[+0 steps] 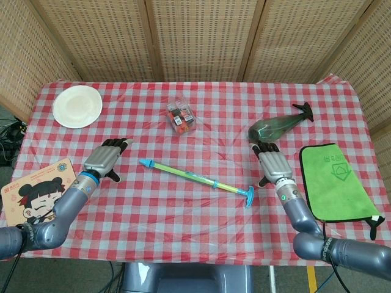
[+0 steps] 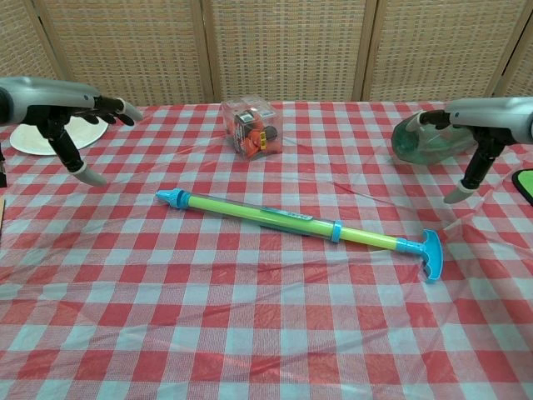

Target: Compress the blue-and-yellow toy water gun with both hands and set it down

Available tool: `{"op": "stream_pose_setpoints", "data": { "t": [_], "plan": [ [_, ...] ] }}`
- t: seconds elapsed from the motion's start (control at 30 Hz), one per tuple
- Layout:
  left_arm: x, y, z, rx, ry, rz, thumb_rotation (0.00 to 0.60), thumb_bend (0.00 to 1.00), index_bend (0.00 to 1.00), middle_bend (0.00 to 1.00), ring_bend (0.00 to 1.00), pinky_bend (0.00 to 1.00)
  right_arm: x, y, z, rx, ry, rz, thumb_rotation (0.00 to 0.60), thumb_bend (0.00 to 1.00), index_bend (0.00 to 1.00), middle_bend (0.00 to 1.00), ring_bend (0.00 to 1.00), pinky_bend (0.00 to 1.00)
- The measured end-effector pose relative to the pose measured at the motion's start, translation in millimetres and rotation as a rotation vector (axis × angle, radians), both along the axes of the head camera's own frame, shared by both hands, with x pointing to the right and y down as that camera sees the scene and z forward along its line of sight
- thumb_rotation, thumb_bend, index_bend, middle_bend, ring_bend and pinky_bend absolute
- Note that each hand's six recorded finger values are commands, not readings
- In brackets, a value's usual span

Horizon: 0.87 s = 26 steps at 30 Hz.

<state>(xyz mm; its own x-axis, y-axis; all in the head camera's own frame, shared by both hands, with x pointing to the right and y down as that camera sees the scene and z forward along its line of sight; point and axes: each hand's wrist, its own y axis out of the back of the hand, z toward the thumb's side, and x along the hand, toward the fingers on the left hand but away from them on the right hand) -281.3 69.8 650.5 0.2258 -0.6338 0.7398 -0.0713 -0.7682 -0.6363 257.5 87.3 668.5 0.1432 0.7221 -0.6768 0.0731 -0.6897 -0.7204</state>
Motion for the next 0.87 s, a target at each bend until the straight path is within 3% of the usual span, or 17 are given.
{"op": "stream_pose_setpoints", "data": {
  "t": [0.23,0.43,0.63,0.87],
  "plan": [
    [-38,20,-29,0.234,-0.002,0.020,0.600,0.20,0.02,0.00,0.00,0.00,23,17,-27,0.171,-0.019,-0.031,0.600,0.21,0.01,0.00,0.00,0.00],
    [-92,71,-53,0.422,-0.038,-0.030,0.600,0.20,0.02,0.00,0.00,0.00,67,63,-46,0.278,-0.030,-0.001,0.600,0.21,0.01,0.00,0.00,0.00],
    [-131,127,-53,0.463,-0.104,-0.064,0.600,0.20,0.00,0.00,0.00,0.00,109,106,-46,0.290,-0.010,0.045,0.600,0.21,0.00,0.00,0.00,0.00],
    [-145,157,-56,0.481,-0.125,-0.065,0.600,0.20,0.00,0.00,0.00,0.00,125,134,-52,0.315,-0.025,0.048,0.600,0.21,0.00,0.00,0.00,0.00]
  ]
}}
